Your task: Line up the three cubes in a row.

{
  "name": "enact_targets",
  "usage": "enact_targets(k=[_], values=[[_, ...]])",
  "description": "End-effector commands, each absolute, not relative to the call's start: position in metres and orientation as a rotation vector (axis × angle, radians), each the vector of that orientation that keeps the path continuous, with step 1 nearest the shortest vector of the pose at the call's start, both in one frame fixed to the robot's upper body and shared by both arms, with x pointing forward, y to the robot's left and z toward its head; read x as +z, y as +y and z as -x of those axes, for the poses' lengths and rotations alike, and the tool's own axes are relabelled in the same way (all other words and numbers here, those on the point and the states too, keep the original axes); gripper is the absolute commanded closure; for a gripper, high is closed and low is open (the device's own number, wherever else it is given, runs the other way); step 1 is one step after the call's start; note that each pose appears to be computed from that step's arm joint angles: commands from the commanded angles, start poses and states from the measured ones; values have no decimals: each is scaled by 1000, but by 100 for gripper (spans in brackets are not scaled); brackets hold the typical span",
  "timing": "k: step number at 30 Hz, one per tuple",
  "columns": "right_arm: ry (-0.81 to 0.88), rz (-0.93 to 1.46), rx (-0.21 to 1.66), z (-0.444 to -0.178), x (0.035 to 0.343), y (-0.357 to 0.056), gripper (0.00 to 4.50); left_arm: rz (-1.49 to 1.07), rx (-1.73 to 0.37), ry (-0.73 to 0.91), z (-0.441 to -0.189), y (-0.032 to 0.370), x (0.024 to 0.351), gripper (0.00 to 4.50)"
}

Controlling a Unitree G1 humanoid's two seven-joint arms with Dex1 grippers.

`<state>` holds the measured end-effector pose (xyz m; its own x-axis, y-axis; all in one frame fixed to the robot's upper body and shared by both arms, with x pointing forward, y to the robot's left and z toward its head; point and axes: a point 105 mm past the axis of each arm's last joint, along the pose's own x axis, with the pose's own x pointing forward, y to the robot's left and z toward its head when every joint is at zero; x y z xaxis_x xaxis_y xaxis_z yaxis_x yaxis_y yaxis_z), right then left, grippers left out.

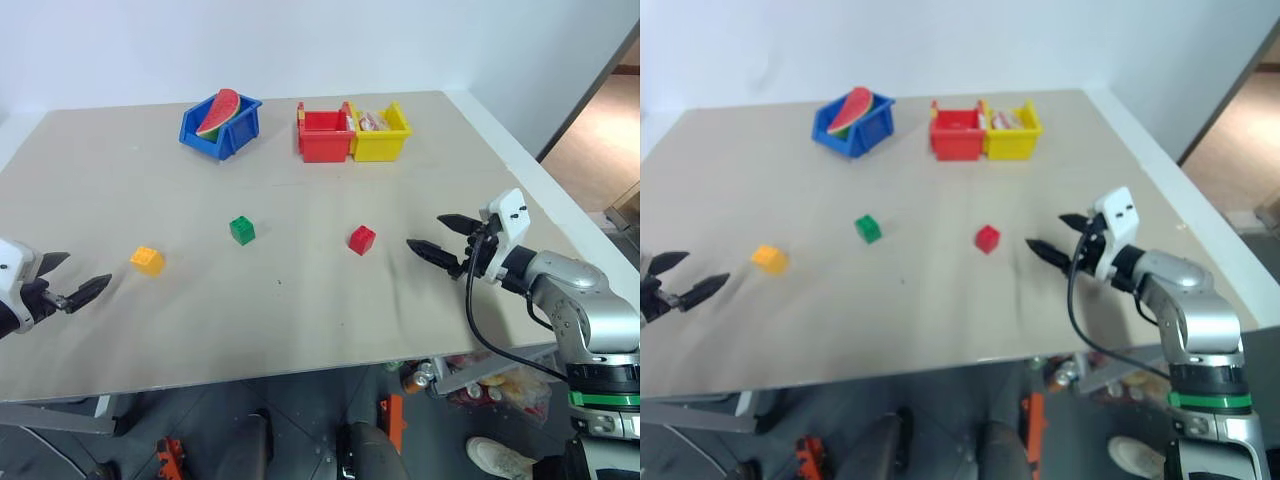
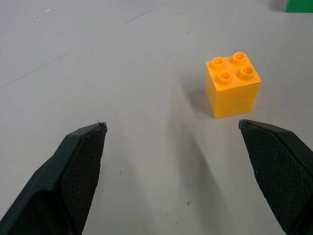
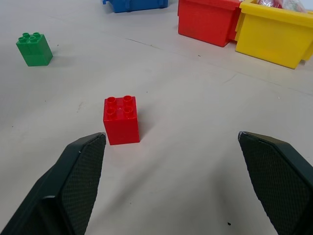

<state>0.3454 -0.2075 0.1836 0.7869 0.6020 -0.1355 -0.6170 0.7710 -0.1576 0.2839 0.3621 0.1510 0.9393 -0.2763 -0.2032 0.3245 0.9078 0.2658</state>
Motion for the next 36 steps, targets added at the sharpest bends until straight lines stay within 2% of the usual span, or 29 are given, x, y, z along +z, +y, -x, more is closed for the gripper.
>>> enact_targets(k=[1,19,21,26,28,36], values=[[24,221,647,-346,203,-212,0,-310,-325,111,-279,358,169,2],[19,209,658,-347,204,-209,0,-198,-376,115,-256,343,161,2],[-3,211,663,-347,209,-204,0,-207,-438,99,-254,328,167,2],[-88,157,735,-353,234,-167,0,-261,-779,60,-246,242,188,2],[-84,136,753,-357,231,-156,0,-270,-871,63,-243,221,187,2],[-26,201,783,-383,201,-127,0,-220,-1029,56,-256,182,168,2]])
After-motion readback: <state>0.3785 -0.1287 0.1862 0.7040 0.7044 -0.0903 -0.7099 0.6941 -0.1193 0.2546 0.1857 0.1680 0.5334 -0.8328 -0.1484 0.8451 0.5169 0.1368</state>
